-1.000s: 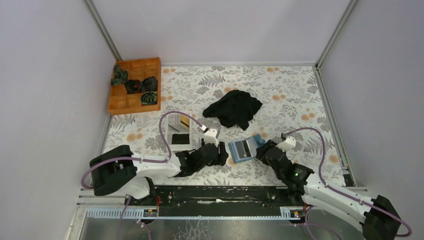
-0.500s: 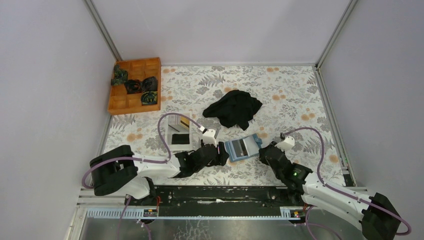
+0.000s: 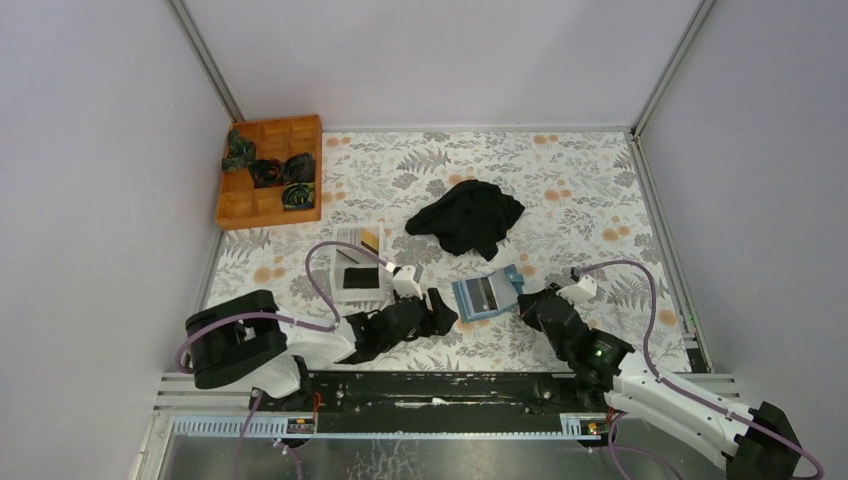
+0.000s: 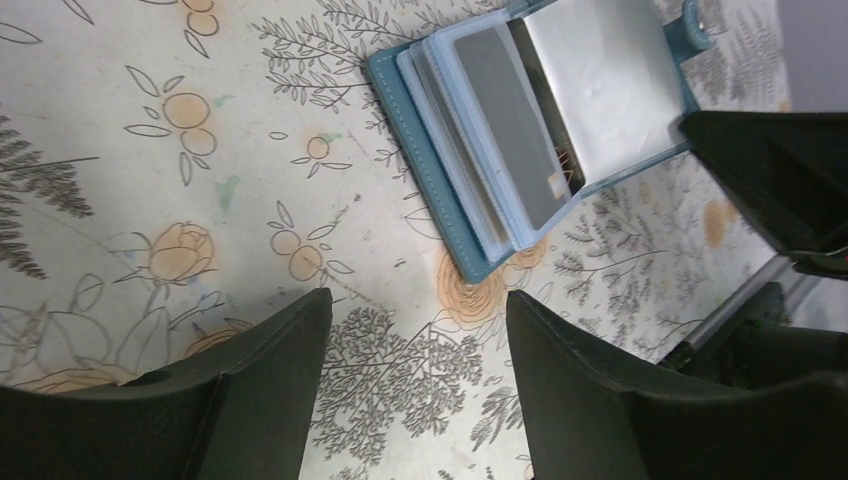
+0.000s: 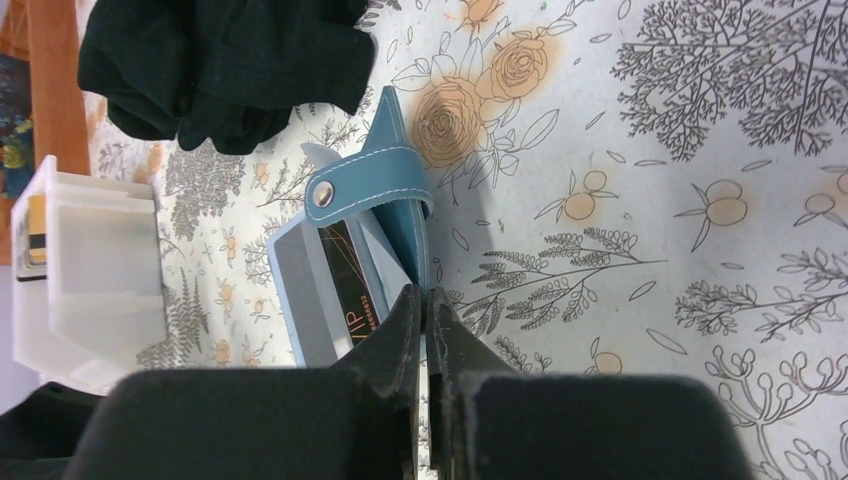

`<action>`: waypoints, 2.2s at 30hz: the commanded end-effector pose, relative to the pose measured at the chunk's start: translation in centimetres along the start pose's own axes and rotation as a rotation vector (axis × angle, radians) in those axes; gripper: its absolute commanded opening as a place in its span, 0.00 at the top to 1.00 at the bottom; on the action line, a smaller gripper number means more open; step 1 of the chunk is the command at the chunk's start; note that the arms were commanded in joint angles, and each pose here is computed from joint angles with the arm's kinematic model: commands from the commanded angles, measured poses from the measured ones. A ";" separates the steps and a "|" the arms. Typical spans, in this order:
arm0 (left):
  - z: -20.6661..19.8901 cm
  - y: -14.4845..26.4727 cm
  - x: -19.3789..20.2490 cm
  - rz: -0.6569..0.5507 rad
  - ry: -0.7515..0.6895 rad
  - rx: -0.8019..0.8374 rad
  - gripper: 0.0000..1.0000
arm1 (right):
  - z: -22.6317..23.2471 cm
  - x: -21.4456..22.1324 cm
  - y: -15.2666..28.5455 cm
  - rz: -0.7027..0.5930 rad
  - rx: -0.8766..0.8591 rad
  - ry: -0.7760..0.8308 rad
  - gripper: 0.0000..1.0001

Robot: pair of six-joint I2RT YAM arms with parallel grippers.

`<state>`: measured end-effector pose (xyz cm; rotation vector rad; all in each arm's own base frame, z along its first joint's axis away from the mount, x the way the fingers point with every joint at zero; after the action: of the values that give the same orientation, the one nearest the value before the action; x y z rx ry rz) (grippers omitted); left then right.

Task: Put the credit cards into the card holder
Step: Close the card holder at the center of the board.

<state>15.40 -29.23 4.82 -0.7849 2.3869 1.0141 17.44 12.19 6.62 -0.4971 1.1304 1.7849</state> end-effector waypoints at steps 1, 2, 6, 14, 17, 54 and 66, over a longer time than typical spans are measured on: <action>-2.6 -0.6 -1.0 -0.057 0.153 0.133 0.28 | 1.0 -1.1 0.4 -0.022 -0.019 -0.147 1.00; -2.8 -0.7 -1.0 -0.055 0.170 0.144 0.27 | 1.3 -1.2 0.6 -0.021 -0.033 -0.167 1.00; -2.5 -1.0 -1.4 -0.052 0.282 0.211 0.25 | 2.8 -2.4 1.4 -0.029 -0.093 -0.232 1.00; -1.0 -1.3 -1.1 0.005 0.497 0.338 0.01 | 4.3 -3.0 2.2 -0.010 -0.156 -0.344 1.00; -1.0 -1.9 -0.3 0.052 0.553 0.374 0.00 | 4.5 -2.8 2.2 0.005 -0.164 -0.373 1.00; 1.8 -4.1 3.8 0.167 0.534 0.158 0.00 | 4.8 -2.8 2.3 0.024 -0.164 -0.453 1.00; 1.0 -3.7 1.2 0.051 0.505 0.167 0.03 | 3.6 0.4 1.9 0.138 -0.136 -0.391 1.00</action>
<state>17.36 -33.12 6.44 -0.9780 2.9696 0.3100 16.41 14.57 9.41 -0.1666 0.7993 1.9394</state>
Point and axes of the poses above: each gripper's point midway between its finger pads, its own y axis back along the fingers, its own z axis along the line the jaws close on, x = y × z, the point moved 3 cm from there along y, back along the fingers, and after that the axes turned 7 degrees about y, right-handed, at the moved point
